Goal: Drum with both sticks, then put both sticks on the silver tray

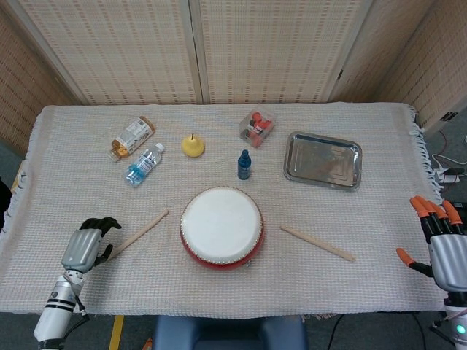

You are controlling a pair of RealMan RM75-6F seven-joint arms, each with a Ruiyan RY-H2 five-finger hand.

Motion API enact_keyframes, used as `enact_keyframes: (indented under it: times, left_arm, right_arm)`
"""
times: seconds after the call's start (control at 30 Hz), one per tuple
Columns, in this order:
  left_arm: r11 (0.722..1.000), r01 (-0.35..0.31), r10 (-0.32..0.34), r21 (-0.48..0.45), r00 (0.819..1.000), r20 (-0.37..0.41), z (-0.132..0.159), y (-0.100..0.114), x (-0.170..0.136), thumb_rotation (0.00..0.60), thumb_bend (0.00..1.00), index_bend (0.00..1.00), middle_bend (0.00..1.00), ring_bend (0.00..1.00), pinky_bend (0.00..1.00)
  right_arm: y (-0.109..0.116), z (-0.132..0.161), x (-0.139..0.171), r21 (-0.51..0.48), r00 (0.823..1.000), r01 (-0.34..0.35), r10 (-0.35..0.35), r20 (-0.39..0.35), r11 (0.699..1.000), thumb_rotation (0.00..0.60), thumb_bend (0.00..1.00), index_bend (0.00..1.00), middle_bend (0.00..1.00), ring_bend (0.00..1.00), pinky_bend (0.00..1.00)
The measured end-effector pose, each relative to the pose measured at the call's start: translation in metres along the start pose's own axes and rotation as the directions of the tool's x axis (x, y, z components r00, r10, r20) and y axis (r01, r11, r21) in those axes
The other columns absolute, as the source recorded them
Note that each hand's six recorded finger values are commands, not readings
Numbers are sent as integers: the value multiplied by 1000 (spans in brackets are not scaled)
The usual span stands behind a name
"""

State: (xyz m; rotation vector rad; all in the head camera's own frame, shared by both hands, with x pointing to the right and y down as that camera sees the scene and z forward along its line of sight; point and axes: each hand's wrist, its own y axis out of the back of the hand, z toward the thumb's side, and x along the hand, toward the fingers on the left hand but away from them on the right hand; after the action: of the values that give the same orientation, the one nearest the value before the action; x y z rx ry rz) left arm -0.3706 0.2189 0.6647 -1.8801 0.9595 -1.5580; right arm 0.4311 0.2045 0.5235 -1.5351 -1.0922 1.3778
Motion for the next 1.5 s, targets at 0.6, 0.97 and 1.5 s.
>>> enact_keyframes:
  times: [0.6,0.97,1.5]
  left_arm:
    - [992,118,-113,42,989,-91,2,-46,9,600,357,242,148,128,148]
    - [991,132,-128,26,984,-128,-6,-58,13,600,357,345,158,120,147]
    - [993,114,-115,-14,990,-83,-8,-55,9,600,420,610,283,177,157]
  right_arm:
    - [-4,1,-1,-26,1000,-27,27,-5,999,600,171,76,69,0,50]
    - [-10,3,-4,-38,999,-51,51,-4,998,600,171,76,69,0,50]
    - [-7,3,-4,-37,999,-49,49,1,998,600,171,76,69,0,50]
